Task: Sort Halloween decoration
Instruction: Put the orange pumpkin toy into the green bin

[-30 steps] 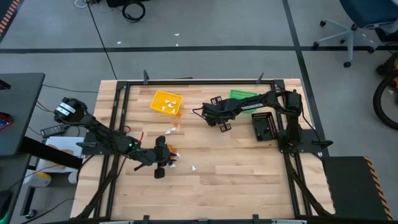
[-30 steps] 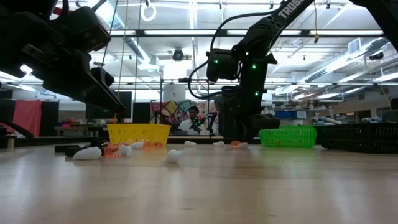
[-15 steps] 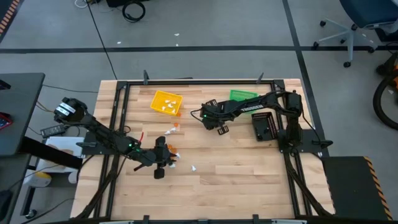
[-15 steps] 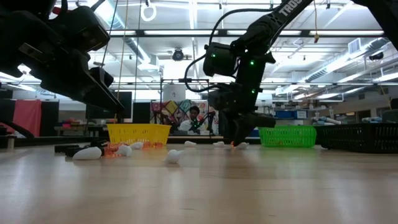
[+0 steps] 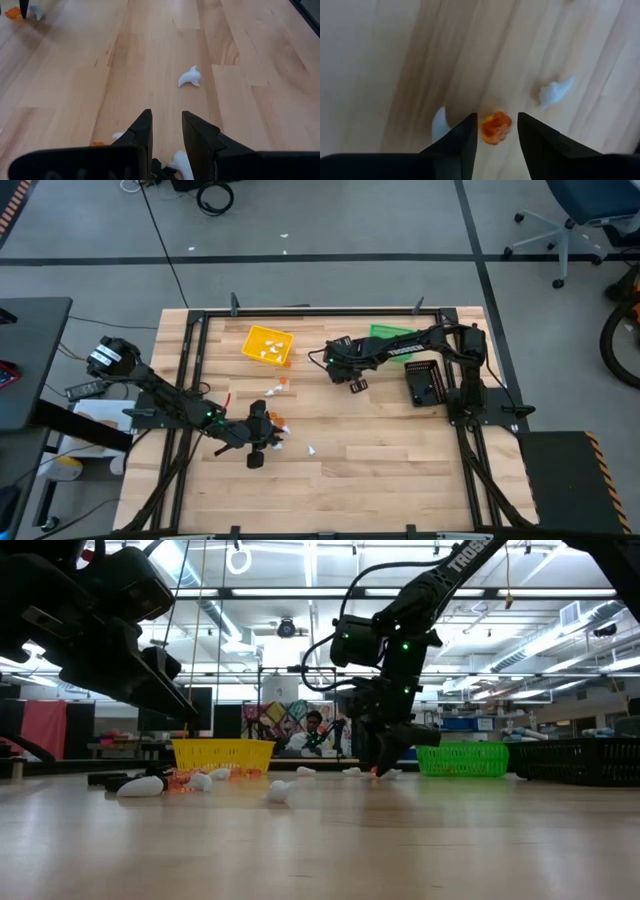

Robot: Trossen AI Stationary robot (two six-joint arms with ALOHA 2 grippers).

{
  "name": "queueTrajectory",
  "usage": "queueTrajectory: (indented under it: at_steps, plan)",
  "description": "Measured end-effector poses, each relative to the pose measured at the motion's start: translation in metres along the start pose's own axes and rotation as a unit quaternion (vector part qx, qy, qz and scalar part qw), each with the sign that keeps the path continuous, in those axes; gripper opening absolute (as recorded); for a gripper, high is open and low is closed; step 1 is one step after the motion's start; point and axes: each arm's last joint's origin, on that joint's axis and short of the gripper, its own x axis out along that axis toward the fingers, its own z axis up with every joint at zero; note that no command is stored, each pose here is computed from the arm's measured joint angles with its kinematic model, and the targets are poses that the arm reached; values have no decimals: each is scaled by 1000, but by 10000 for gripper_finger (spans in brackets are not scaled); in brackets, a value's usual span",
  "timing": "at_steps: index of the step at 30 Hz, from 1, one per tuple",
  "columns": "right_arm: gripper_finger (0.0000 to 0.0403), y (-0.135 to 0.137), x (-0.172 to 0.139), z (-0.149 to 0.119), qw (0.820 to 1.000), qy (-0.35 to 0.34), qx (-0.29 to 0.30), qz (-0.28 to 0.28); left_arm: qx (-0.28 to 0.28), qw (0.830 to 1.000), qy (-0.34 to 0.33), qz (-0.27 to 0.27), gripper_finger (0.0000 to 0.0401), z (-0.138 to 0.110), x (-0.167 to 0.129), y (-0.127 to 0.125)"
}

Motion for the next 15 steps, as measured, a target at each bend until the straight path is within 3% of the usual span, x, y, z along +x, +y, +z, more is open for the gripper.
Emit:
queueTrajectory:
  at_steps: [8, 15]
  plan:
    - [139, 3, 6, -7, 1000, -7, 10, -1, 0, 1000, 0, 0, 82, 0, 0, 0]
    - [100, 3, 7, -7, 1000, -10, 9, -1, 0, 1000, 0, 0, 82, 0, 0, 0]
